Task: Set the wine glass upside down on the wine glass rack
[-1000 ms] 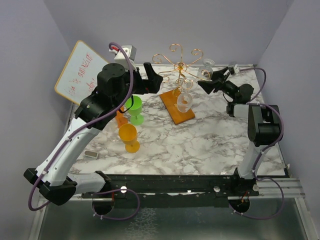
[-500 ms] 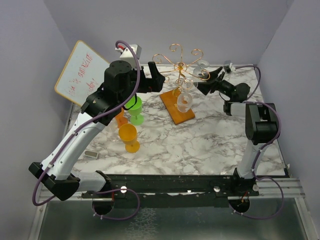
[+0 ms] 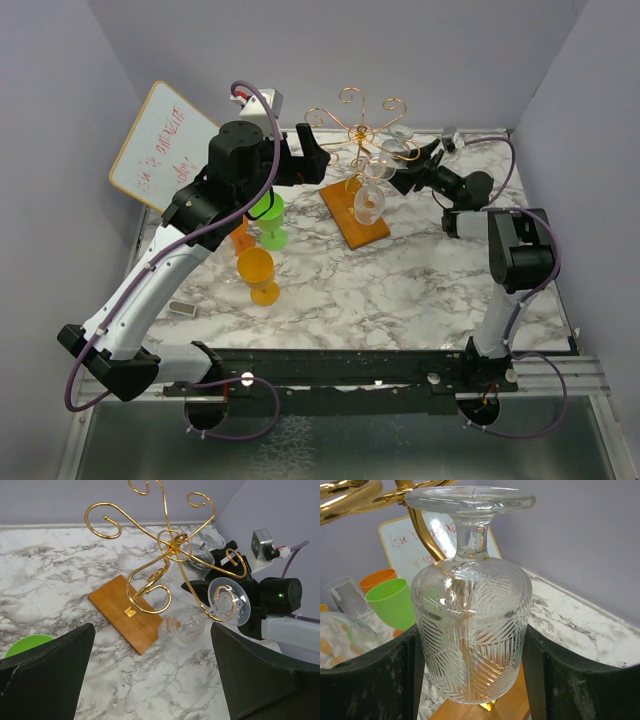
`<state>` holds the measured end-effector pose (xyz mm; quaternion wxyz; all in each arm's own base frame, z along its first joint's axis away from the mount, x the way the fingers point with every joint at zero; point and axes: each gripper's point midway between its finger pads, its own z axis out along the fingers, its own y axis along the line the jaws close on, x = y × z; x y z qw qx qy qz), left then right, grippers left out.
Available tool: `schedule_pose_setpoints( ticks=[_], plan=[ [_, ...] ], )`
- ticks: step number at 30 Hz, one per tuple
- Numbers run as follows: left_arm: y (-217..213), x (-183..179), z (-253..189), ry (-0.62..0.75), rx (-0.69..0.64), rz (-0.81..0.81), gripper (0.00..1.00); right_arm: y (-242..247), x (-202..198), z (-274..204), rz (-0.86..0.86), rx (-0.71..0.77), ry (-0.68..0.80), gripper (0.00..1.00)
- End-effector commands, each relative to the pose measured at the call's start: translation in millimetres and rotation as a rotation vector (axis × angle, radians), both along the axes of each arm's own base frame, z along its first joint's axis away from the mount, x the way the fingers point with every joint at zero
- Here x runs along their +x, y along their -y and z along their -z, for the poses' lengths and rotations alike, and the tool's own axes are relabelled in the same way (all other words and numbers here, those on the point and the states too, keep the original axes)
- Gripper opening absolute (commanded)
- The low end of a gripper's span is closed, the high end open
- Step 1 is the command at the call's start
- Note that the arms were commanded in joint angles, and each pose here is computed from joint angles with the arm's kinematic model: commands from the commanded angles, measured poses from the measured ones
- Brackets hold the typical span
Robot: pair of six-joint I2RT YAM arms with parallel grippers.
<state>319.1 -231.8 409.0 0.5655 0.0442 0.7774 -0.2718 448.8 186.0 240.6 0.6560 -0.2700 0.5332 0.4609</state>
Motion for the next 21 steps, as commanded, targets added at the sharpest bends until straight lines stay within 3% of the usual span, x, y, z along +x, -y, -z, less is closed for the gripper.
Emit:
schedule_pose_setpoints(
  ticks=[1,9,21],
  plan=[
    [-5.5,-4.5,-9.2,0.017,-0.01,-0.001,0.99,8.5,-25.0,-71.4,0.08,0.061,0.352,0.01],
    [-7.4,-6.5,-9.8,0.018,-0.015,-0.002,0.99,27.5,-25.7,-91.6,0.239,0.108,0.413,0.01],
    [-9.3,-8.3,-7.2,0.013,-0.017,-0.006,0.99,4.7,-47.0,-85.0,0.063,0.014,0.443,0.01]
  ],
)
